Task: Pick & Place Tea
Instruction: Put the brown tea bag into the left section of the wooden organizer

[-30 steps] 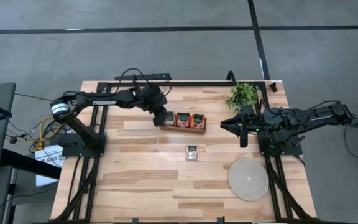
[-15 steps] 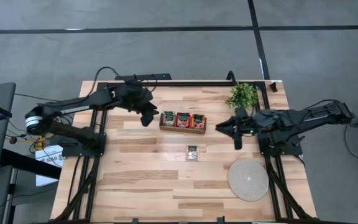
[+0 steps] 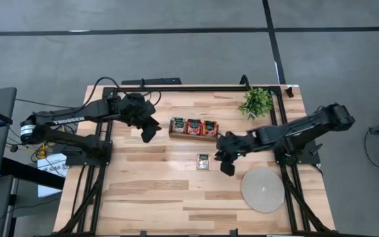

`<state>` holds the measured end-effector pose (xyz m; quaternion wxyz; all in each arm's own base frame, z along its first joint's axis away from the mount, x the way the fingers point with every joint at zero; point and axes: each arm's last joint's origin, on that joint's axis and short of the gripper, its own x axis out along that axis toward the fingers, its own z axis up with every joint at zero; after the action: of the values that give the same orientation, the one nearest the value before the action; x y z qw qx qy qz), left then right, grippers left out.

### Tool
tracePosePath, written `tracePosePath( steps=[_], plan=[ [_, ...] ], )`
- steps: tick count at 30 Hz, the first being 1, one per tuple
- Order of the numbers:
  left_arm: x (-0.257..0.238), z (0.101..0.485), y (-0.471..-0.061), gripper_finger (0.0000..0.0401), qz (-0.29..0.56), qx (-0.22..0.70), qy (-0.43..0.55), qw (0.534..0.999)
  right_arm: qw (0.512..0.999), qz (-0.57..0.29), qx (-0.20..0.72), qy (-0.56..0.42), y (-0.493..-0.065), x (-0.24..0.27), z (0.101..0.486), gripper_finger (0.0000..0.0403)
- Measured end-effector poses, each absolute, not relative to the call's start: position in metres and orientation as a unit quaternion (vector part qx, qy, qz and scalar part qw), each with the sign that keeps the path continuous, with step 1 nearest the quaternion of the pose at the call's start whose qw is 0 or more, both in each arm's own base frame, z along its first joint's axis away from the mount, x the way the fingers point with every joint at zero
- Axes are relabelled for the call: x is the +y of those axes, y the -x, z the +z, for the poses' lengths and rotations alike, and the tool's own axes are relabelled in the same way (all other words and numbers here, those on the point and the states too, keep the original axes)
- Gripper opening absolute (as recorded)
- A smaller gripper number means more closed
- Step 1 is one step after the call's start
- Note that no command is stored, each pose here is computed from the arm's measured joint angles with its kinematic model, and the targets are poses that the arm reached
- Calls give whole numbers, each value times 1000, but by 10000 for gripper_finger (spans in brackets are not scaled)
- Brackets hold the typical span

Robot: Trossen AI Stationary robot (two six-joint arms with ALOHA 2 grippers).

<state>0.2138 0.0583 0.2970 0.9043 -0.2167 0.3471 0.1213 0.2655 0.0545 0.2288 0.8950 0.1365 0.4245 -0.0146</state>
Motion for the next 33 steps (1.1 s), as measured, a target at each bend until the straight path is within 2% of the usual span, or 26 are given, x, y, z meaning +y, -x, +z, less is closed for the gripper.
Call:
tracePosePath(
  steps=[15,22,33],
  plan=[
    [53,295,-215,129,148,359,182,903,830,-67,541,-121,-317,48,184,72],
    [53,293,-214,129,153,369,166,901,816,-73,555,-143,-331,33,173,75],
    [54,292,-212,129,161,377,145,901,809,-82,557,-168,-331,28,175,137]
  ],
)
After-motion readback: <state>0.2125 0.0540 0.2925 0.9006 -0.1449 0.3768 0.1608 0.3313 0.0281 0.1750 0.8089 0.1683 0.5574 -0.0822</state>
